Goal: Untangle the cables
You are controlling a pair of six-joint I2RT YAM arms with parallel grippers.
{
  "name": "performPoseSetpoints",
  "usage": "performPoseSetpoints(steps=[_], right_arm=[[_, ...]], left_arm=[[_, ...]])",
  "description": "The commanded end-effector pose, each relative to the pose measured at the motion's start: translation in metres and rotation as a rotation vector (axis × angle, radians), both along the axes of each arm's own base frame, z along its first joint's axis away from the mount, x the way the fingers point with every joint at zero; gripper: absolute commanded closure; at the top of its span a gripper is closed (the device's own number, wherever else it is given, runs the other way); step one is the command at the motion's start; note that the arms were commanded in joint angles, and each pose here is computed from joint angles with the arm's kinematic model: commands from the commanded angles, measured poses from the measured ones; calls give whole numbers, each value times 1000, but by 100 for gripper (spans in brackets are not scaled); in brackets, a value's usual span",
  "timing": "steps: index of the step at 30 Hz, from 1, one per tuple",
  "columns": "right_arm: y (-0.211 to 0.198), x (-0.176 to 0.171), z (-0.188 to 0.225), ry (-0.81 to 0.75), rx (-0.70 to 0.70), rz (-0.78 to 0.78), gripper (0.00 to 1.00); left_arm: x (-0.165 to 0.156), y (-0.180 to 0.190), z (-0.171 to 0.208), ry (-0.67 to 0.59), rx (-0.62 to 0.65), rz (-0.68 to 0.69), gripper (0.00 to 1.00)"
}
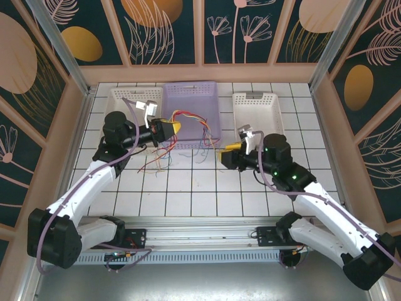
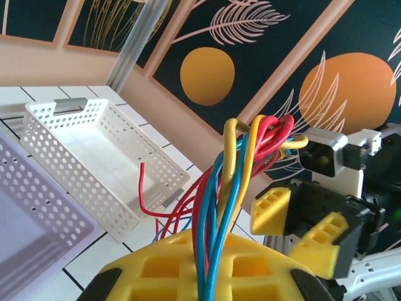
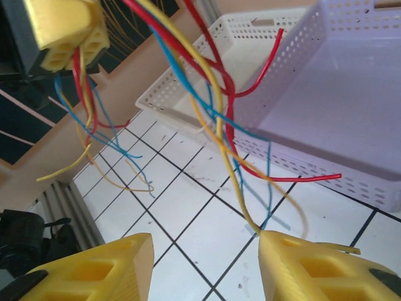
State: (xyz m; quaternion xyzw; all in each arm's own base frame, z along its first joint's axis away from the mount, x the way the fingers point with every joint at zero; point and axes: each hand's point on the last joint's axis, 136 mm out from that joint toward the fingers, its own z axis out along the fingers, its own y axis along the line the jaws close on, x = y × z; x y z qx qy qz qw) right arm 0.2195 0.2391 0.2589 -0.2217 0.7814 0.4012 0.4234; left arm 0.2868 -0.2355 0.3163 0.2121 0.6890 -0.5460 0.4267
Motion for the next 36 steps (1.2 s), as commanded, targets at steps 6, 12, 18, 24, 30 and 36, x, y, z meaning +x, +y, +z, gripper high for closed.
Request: performPoseSetpoints(steps=[6, 12, 18, 24, 30, 36], right_arm=[[8, 24, -3, -41, 16, -54, 55], [16, 30, 18, -129, 85, -40, 53], [21, 23, 20, -211, 127, 11, 49], [28, 7, 15, -264, 155, 64, 49], [30, 14, 13, -297, 151, 48, 51], [33, 23, 16, -327, 154, 30, 55]], left_arm=[[-18, -6, 13, -102, 12, -49, 100], [-21, -9, 11, -100, 21, -65, 100], [-23, -8, 12, -104, 22, -67, 100], [-26, -10, 14, -105, 14, -85, 100], [-28, -11, 14, -104, 9, -99, 100], [-32, -15, 11, -98, 19, -118, 100]])
